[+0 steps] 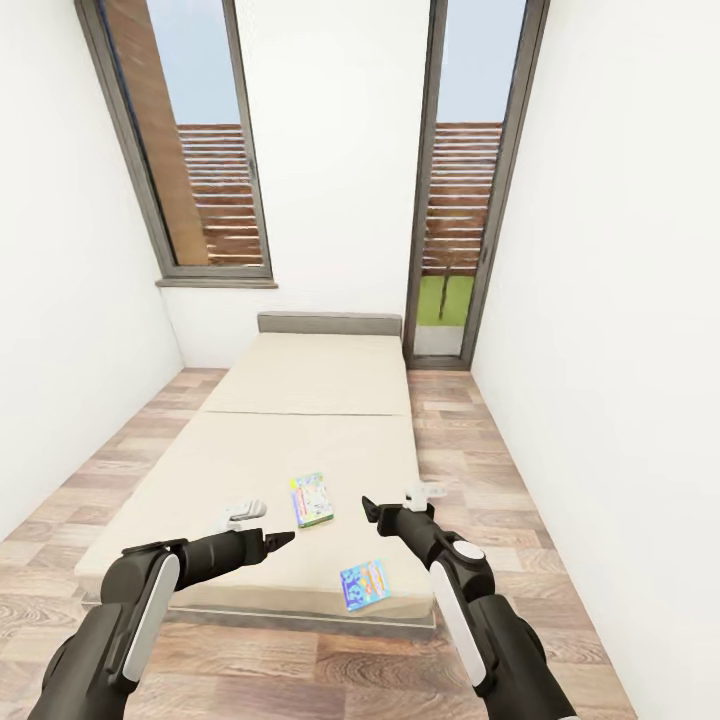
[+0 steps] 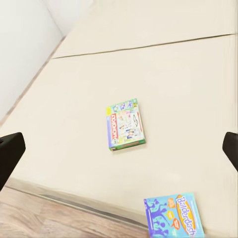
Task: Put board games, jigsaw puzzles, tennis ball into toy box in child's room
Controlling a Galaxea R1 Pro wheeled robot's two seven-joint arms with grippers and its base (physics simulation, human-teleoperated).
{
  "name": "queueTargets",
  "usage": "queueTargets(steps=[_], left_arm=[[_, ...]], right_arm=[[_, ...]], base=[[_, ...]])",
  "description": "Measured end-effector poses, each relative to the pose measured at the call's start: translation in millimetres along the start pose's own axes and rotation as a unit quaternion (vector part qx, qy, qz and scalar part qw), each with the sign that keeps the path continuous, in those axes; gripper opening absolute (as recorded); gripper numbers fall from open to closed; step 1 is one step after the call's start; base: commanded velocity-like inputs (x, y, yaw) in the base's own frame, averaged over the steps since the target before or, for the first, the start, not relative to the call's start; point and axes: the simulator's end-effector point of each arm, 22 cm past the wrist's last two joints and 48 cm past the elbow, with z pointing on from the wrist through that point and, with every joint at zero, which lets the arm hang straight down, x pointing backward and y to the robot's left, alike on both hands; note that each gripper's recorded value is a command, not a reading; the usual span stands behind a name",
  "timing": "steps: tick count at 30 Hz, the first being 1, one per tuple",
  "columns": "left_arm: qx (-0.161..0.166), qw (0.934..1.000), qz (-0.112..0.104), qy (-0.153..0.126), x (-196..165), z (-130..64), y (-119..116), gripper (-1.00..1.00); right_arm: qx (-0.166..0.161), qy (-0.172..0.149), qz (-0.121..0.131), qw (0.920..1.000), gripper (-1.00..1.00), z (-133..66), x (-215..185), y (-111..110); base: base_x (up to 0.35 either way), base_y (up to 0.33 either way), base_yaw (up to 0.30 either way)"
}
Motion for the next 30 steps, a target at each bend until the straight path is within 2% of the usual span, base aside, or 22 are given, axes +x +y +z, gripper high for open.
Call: queueTargets(steps=[11,24,30], left_arm=[[-0.001,1.0000,0.000,0.000,0,0.2,0,1.00],[-0.002,1.0000,0.004,-0.008,-3,1.1,2,1.00],[-0.005,1.0000,-0.004,0.001,9,9.1,10,1.00]], right_arm=[[0.002,-0.005,0.002,1.0000,1.00,-1.3,-5,-3],[0.021,-0.028,0.019,0.9992,1.00,-9.2,-27,-24],[0.021,-0.029,0.020,0.9991,1.00,-14.9,-32,-24]], base=[[0.000,-0.113,0.000],[-0.064,-0.077,0.000],[-0.069,-0.078,0.000]])
